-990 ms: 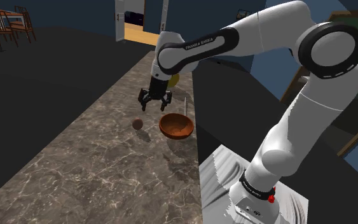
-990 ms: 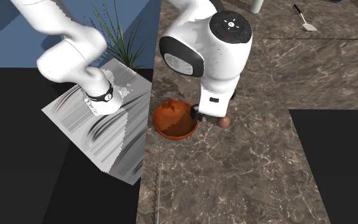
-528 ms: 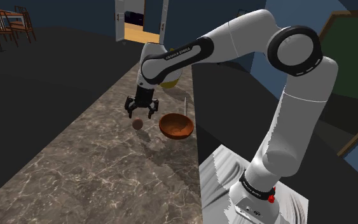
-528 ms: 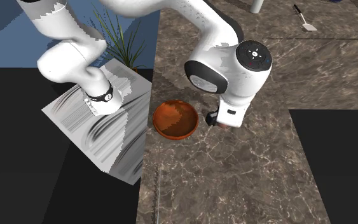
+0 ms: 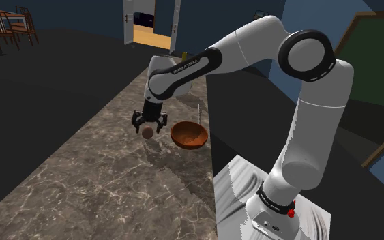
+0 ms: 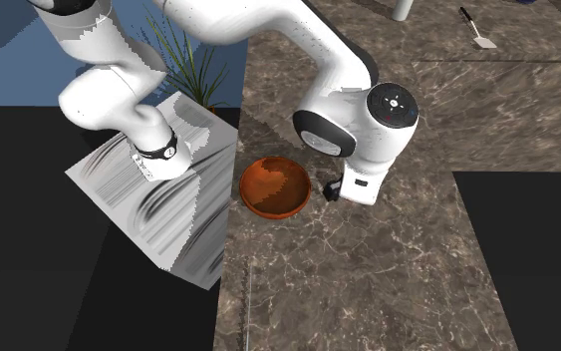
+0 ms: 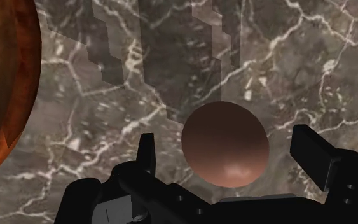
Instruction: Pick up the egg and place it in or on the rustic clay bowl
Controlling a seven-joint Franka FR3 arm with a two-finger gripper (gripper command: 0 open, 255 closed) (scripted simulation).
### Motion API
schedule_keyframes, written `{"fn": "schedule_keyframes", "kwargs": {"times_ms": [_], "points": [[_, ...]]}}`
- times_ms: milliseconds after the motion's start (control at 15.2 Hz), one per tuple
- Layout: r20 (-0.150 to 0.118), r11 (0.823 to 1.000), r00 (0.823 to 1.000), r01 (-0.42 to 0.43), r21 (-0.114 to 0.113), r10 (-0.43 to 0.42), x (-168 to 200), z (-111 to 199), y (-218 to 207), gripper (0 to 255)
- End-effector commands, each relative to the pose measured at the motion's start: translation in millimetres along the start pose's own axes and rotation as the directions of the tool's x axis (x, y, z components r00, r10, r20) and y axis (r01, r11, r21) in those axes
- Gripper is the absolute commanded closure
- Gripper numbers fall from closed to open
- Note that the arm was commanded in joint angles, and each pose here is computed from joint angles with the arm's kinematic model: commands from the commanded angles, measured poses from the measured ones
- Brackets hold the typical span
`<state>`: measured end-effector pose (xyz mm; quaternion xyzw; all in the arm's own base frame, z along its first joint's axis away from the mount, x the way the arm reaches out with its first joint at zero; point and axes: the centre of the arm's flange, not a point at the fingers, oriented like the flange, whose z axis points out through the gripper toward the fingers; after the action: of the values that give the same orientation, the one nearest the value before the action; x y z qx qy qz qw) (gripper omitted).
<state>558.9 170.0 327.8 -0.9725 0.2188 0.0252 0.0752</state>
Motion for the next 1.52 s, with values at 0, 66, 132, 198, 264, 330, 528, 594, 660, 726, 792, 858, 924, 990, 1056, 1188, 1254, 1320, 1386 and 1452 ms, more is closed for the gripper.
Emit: {"fn": "schedule_keyframes", "kwargs": {"times_ms": [0,66,132,198,264,330,528,594,660,726,792,858,924,990,1056,1188,1254,1320,1386,1452], "points": [[0.000,1.000,1.000,0.000,0.000,0.000,0,1,0,0],[0.000,1.000,1.000,0.000,0.000,0.000,0,1,0,0],[0.000,1.000,1.000,0.000,0.000,0.000,0,1,0,0],[0.000,1.000,1.000,0.000,0.000,0.000,0,1,0,0],[0.000,1.000,1.000,0.000,0.000,0.000,0,1,0,0],[0.000,1.000,1.000,0.000,0.000,0.000,0,1,0,255],[0.000,1.000,1.000,0.000,0.000,0.000,0,1,0,255],[0.000,1.000,1.000,0.000,0.000,0.000,0,1,0,255],[0.000,1.000,1.000,0.000,0.000,0.000,0,1,0,255],[0.000,1.000,1.000,0.000,0.000,0.000,0,1,0,255],[0.000,1.000,1.000,0.000,0.000,0.000,0,1,0,255],[0.000,1.000,1.000,0.000,0.000,0.000,0,1,0,255],[0.000,1.000,1.000,0.000,0.000,0.000,0,1,0,255],[0.000,1.000,1.000,0.000,0.000,0.000,0,-4,0,255],[0.000,1.000,1.000,0.000,0.000,0.000,-1,-9,-1,255],[0.000,1.000,1.000,0.000,0.000,0.000,-2,-20,-3,255],[0.000,1.000,1.000,0.000,0.000,0.000,-2,-25,-3,255],[0.000,1.000,1.000,0.000,0.000,0.000,-2,-30,-4,255],[0.000,1.000,1.000,0.000,0.000,0.000,-3,-36,-5,255],[0.000,1.000,1.000,0.000,0.000,0.000,-3,-41,-5,255]]}}
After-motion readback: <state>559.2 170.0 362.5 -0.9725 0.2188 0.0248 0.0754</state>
